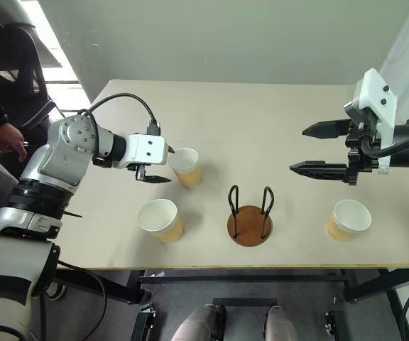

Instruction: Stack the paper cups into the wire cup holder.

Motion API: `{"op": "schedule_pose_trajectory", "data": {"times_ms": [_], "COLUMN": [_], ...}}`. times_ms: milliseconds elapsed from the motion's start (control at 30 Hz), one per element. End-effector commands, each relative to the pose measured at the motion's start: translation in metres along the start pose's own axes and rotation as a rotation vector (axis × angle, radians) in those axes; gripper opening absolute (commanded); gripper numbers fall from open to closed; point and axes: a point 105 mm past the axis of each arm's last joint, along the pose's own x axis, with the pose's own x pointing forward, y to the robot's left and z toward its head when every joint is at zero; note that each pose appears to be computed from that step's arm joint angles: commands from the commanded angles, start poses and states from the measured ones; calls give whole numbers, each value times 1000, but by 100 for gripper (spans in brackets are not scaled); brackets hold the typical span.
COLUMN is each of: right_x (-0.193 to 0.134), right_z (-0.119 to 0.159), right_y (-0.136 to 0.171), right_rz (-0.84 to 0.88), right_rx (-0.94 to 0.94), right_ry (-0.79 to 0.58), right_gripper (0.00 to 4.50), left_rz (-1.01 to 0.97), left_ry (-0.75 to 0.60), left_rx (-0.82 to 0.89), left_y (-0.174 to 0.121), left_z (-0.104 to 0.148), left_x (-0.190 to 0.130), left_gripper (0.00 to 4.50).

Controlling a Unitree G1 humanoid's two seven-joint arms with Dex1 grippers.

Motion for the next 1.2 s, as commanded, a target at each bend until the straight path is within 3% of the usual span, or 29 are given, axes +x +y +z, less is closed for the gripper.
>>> {"op": "schedule_pose_trajectory", "data": {"times_ms": [33, 67, 167, 467, 500, 700, 933, 1200], "right_x": [-7, -6, -6, -9, -9, -15, -20, -19], "right_z": [7, 7, 6, 4, 4, -1, -10, -9], "right_y": [-3, -2, -2, -3, -3, -7, 0, 2], "right_rz": [-42, -43, -47, -54, -55, -80, -38, 4], "right_rx": [-48, -48, -53, -39, -42, -60, -139, -99], "right_ry": [-18, -18, -18, -6, -5, 0, 17, -2], "right_gripper": [401, 401, 406, 406, 406, 406, 406, 406], "left_rz": [18, 17, 18, 18, 19, -27, -129, -165], "left_ry": [12, 15, 27, 33, 34, 10, -67, -159], "left_rx": [-4, -7, -28, -25, -22, 7, 68, 181], "left_y": [1, 1, -1, 3, 5, 20, 33, 53], "left_z": [-5, -6, -14, -20, -20, -12, 16, 70], "left_x": [2, 4, 10, 9, 6, -24, -68, -82], "left_gripper": [402, 402, 339, 15, 3, 3, 3, 3]}}
